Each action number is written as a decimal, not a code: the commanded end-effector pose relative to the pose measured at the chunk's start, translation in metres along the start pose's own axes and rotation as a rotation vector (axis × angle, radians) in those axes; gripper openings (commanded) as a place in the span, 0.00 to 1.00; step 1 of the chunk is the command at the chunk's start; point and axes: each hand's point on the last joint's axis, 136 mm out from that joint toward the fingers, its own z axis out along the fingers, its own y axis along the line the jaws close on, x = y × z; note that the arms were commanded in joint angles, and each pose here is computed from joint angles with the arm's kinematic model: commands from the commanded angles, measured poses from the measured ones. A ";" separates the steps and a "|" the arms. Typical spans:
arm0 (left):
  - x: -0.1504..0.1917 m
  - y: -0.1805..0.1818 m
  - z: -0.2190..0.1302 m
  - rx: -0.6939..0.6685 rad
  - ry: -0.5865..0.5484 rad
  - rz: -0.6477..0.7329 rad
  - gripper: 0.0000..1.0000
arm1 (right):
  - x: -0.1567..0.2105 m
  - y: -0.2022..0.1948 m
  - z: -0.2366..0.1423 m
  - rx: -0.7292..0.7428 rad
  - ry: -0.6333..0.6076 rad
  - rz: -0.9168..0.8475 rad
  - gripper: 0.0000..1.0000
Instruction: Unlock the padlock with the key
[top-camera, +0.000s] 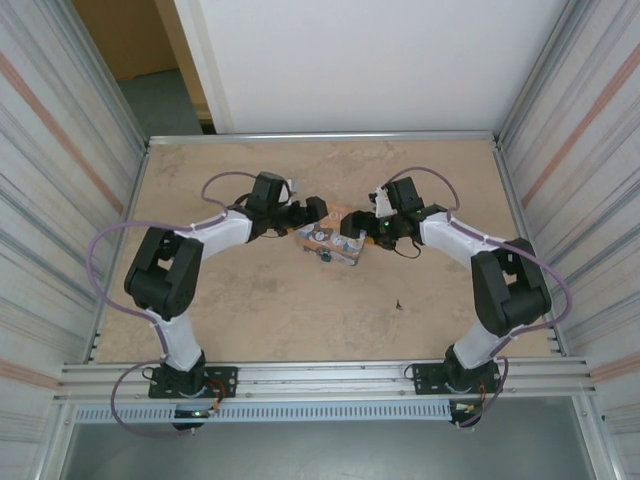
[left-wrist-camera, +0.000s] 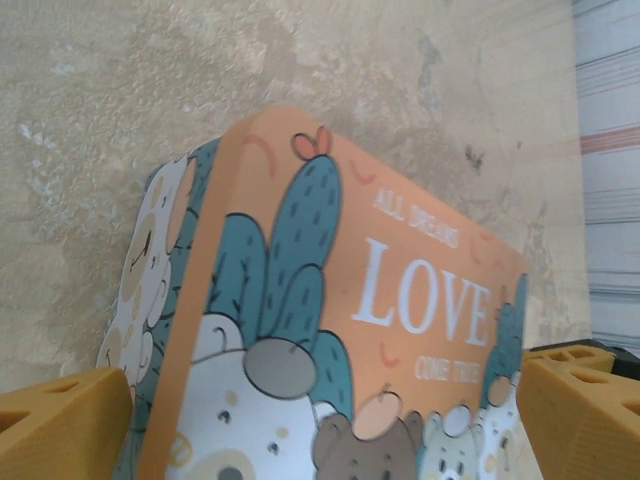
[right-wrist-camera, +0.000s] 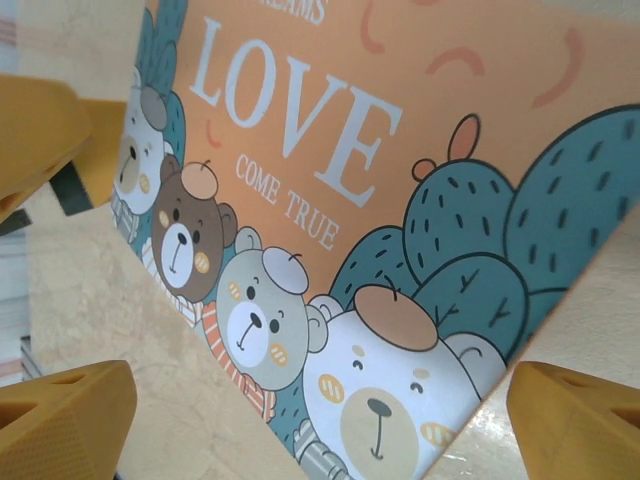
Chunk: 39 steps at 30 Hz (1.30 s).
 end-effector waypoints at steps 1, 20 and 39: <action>-0.016 -0.012 -0.030 0.026 -0.047 0.044 0.99 | -0.016 -0.003 -0.033 0.083 -0.093 -0.045 0.99; 0.050 0.006 -0.151 -0.045 -0.176 0.060 0.99 | 0.093 -0.068 -0.136 0.442 -0.032 0.143 0.78; 0.104 0.032 -0.168 -0.058 -0.166 -0.037 0.99 | 0.170 -0.099 -0.097 0.598 0.216 0.157 0.45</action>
